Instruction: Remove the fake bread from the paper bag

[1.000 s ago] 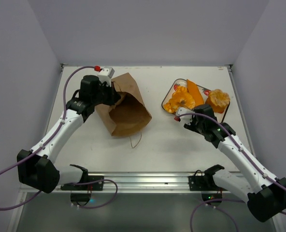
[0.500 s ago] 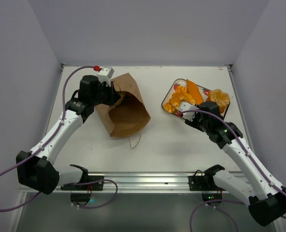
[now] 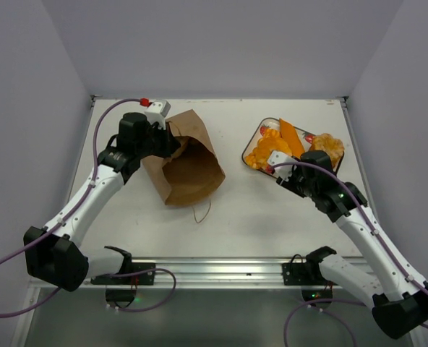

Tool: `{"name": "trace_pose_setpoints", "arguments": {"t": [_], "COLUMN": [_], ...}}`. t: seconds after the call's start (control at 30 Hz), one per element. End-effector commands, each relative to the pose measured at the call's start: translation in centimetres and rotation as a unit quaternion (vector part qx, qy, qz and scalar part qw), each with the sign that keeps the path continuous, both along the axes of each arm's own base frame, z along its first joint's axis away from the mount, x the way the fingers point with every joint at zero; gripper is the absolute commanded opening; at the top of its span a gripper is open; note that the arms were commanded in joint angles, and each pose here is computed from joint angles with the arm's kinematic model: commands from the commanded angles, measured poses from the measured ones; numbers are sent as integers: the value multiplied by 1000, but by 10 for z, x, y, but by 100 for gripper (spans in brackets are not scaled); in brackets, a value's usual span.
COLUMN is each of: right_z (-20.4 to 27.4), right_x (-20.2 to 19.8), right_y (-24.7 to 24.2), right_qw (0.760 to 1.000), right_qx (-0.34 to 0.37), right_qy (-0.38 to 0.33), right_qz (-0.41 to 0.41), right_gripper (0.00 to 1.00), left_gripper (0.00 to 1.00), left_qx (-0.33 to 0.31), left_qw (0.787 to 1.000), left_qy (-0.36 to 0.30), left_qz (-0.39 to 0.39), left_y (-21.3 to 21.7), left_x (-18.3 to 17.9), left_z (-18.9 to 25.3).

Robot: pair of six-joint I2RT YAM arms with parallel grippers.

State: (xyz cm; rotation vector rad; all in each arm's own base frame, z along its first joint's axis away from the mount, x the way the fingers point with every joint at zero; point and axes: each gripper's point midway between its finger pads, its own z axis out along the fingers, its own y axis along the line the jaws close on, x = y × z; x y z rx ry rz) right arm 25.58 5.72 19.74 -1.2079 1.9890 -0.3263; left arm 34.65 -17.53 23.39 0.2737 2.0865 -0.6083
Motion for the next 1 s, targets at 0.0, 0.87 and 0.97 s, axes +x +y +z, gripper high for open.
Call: {"name": "trace_pose_setpoints", "arguments": {"t": [0.0, 0.87, 0.97], "right_z": [17, 66, 55], "right_x": [-2, -65, -52], "right_y": [12, 118, 142], "right_qw": [999, 946, 954], "right_qx": [44, 183, 153], "right_qy": [-9, 79, 62], "right_qz": [10, 257, 251], "right_gripper": [44, 35, 34], "left_gripper": [0, 0, 0], "left_qx": [-12, -54, -71], "left_qw": [1000, 997, 996], "left_qy": [-23, 1, 8], "left_qz": [-10, -48, -55], "left_y": [0, -27, -37], "left_x": [-3, 5, 8], "left_z": [17, 17, 17]}}
